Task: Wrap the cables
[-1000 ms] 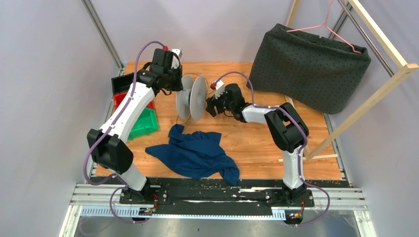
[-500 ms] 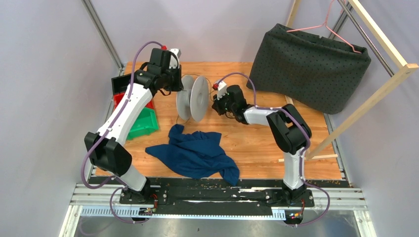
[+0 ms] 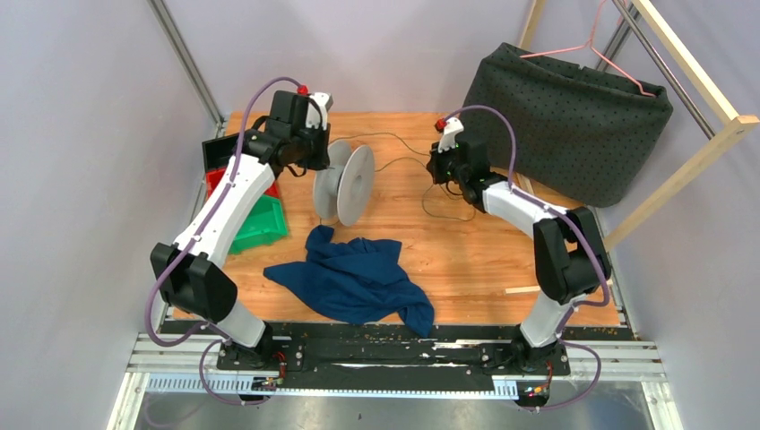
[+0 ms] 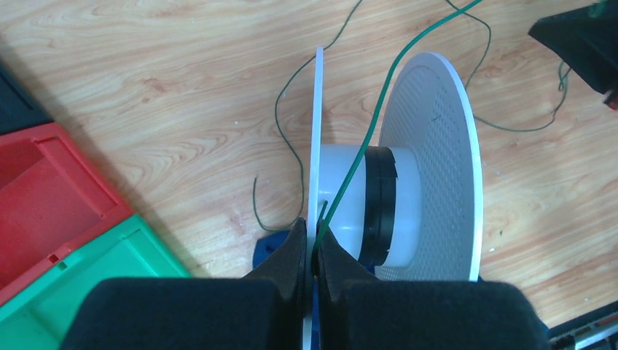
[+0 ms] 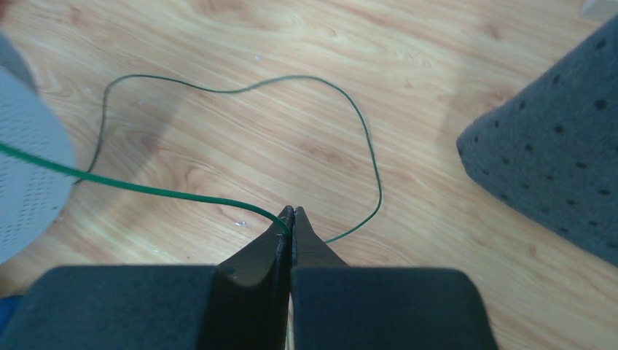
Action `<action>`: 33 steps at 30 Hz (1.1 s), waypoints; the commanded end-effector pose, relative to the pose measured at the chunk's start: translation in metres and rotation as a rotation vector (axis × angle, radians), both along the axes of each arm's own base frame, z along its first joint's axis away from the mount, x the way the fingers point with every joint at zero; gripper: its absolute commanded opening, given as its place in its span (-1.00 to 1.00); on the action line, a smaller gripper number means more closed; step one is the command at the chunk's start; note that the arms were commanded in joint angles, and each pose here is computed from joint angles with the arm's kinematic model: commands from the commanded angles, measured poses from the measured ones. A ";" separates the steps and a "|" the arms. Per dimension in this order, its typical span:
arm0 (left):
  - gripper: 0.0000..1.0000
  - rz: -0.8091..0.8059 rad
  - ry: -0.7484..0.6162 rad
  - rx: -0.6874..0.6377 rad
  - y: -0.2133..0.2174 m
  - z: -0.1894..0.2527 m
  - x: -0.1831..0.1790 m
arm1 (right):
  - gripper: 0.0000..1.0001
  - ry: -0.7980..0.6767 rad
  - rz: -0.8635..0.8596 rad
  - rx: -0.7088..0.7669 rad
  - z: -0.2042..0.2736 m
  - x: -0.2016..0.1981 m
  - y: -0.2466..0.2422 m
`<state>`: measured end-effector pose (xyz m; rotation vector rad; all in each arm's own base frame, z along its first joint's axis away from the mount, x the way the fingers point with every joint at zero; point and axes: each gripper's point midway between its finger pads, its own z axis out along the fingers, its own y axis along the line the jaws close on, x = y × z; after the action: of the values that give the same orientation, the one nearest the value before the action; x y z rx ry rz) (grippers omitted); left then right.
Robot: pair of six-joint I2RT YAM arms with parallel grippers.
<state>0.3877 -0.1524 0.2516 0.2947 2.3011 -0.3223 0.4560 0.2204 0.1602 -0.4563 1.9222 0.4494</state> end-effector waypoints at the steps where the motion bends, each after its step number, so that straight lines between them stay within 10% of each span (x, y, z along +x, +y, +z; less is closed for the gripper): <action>1: -1.00 -0.096 -0.079 -0.019 -0.003 0.024 -0.007 | -0.99 0.157 -0.109 -0.055 -0.036 0.004 -0.022; 18: -1.00 0.017 -0.188 -0.420 -0.017 0.081 0.030 | -0.99 0.342 -0.033 -0.046 -0.097 -0.017 0.009; 33: -1.00 0.545 -0.326 -0.578 0.016 0.073 0.071 | -0.99 0.324 0.256 0.029 -0.033 -0.112 0.087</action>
<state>0.4499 -0.1451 0.2804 -0.3627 2.0094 -0.6098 0.3774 0.2819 0.0989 -0.5538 2.1999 0.6333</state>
